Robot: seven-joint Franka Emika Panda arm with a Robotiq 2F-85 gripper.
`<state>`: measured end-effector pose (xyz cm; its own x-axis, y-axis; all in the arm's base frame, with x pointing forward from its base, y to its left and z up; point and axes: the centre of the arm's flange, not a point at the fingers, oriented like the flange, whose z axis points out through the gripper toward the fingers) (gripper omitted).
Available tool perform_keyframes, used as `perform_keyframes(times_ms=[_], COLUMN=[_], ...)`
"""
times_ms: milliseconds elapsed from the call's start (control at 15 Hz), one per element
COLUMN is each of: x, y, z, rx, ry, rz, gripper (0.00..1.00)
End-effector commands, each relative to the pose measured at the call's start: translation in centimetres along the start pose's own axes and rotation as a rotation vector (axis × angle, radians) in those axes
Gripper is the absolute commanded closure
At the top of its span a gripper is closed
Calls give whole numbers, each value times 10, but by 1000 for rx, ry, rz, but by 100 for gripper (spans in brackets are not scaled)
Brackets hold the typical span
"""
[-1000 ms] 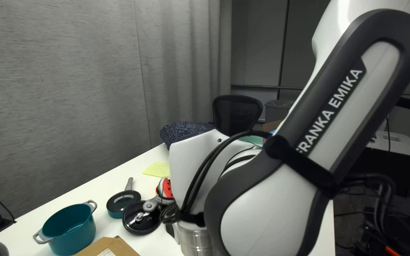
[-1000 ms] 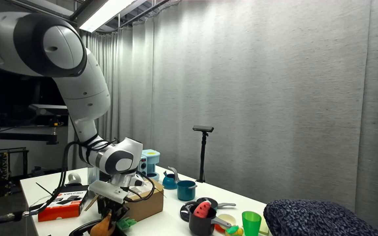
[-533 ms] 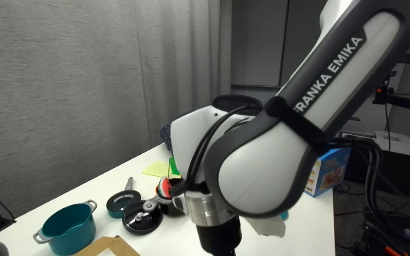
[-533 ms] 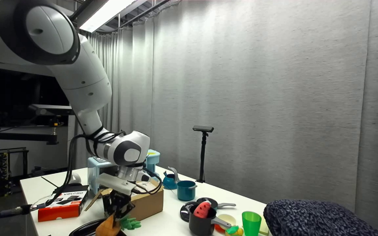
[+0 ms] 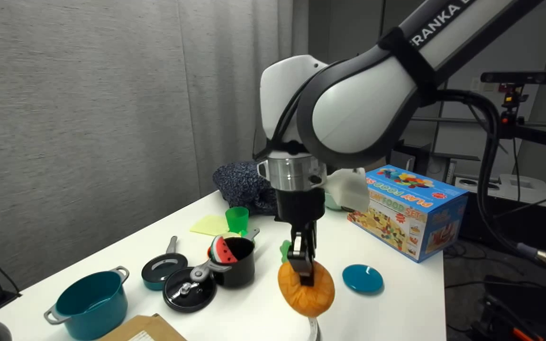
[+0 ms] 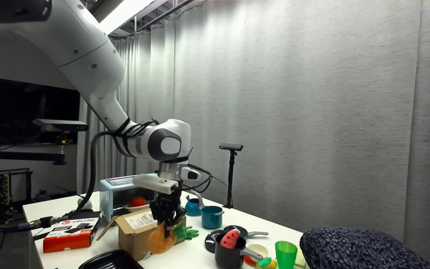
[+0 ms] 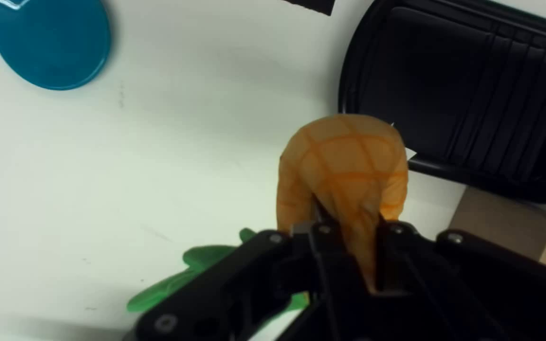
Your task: Put the pineapple plush toy in the small pot
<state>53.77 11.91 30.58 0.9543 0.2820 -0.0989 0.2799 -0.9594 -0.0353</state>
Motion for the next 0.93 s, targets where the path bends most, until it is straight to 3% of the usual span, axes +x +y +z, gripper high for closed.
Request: perform_keyframes(times_ms=[0,133,200,600,667,867], x=[-15,-15,-7,-9,-9,12], y=[40,60,48,62,62,75], z=[-24,-30,-23,-26,-26,-19], rx=[-20,12,-2,5,5,-41], ry=[68,86,56,65,65,140], rz=[174,246,182,228,229,236], gripper=[96,96,85,85,96,96])
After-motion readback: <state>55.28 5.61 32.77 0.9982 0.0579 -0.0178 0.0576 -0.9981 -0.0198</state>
